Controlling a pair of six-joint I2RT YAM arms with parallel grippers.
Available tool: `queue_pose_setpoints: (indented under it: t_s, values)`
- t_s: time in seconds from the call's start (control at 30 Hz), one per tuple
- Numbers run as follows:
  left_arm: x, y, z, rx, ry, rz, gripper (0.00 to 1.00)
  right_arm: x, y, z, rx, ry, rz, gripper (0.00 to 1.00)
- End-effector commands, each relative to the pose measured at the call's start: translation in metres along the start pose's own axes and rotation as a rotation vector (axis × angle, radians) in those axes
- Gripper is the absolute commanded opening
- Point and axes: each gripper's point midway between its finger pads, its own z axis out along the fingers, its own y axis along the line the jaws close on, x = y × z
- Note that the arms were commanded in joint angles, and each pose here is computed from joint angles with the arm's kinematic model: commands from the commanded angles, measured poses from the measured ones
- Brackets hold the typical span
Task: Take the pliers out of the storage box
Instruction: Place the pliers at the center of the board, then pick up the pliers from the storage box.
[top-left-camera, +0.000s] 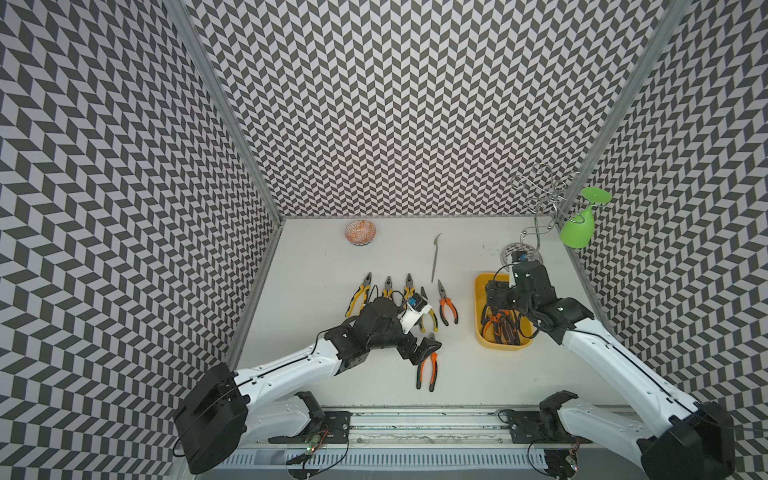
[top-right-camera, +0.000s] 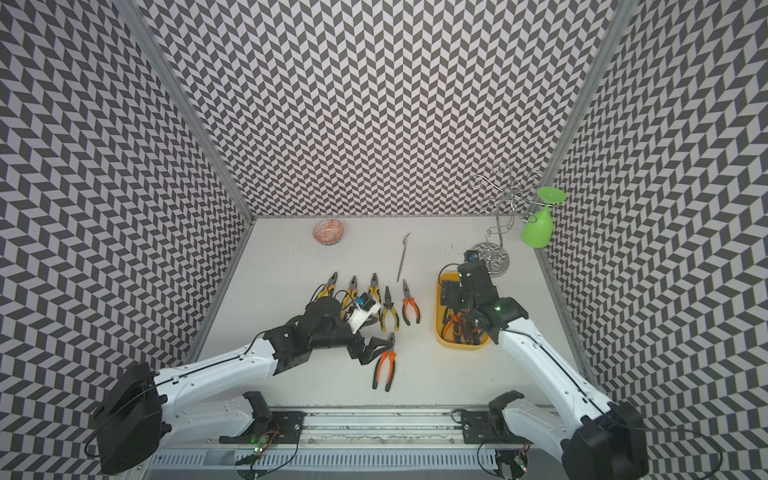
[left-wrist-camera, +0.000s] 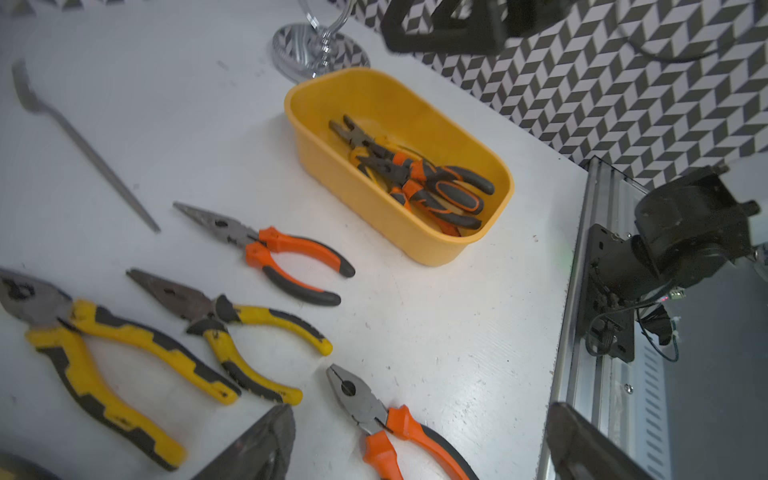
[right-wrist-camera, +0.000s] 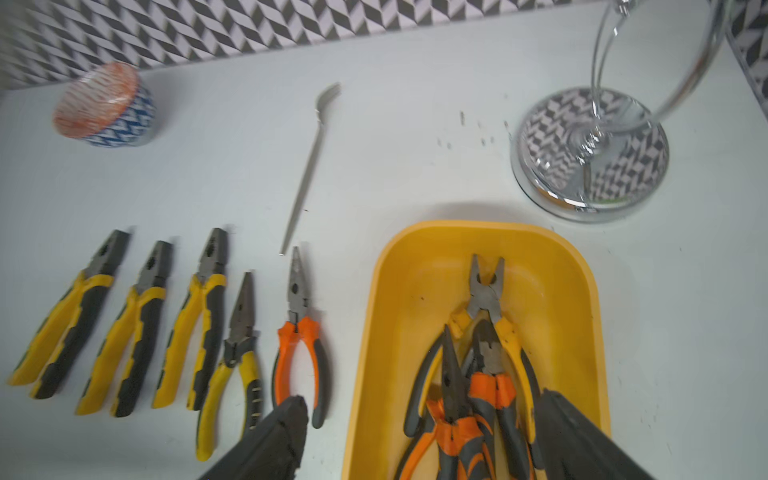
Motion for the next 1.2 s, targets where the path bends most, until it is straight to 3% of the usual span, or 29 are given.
queue_pose_setpoints:
  t_s: [0.0,0.17,0.33,0.43,0.53,0.63,1.03,1.17]
  values:
    - [-0.044,-0.02,-0.01,0.074,-0.127,0.255,0.98,0.017,-0.001,0.004,-0.003,0.132,0.035,0.87]
    - [-0.048,-0.032,-0.012,0.137,-0.109,0.378,0.98,0.049,-0.013,0.019,0.073,0.346,-0.006,0.75]
    - [-0.047,-0.021,-0.007,0.084,-0.103,0.388,0.98,0.076,-0.02,0.032,0.1,0.442,-0.02,0.6]
    - [-0.044,-0.023,-0.007,0.101,-0.091,0.402,0.98,0.088,-0.026,0.036,0.136,0.481,-0.017,0.56]
    - [-0.046,-0.024,-0.008,0.103,-0.111,0.413,0.98,0.096,-0.031,0.039,0.161,0.506,-0.011,0.54]
    - [-0.047,-0.024,-0.007,0.103,-0.118,0.429,0.98,0.1,-0.031,0.041,0.16,0.51,-0.007,0.43]
    - [-0.05,-0.012,-0.009,0.075,-0.122,0.387,0.98,0.111,-0.036,0.048,0.187,0.531,0.005,0.32]
    - [-0.052,-0.009,-0.01,0.06,-0.129,0.371,0.98,0.107,-0.037,0.048,0.192,0.518,0.011,0.18]
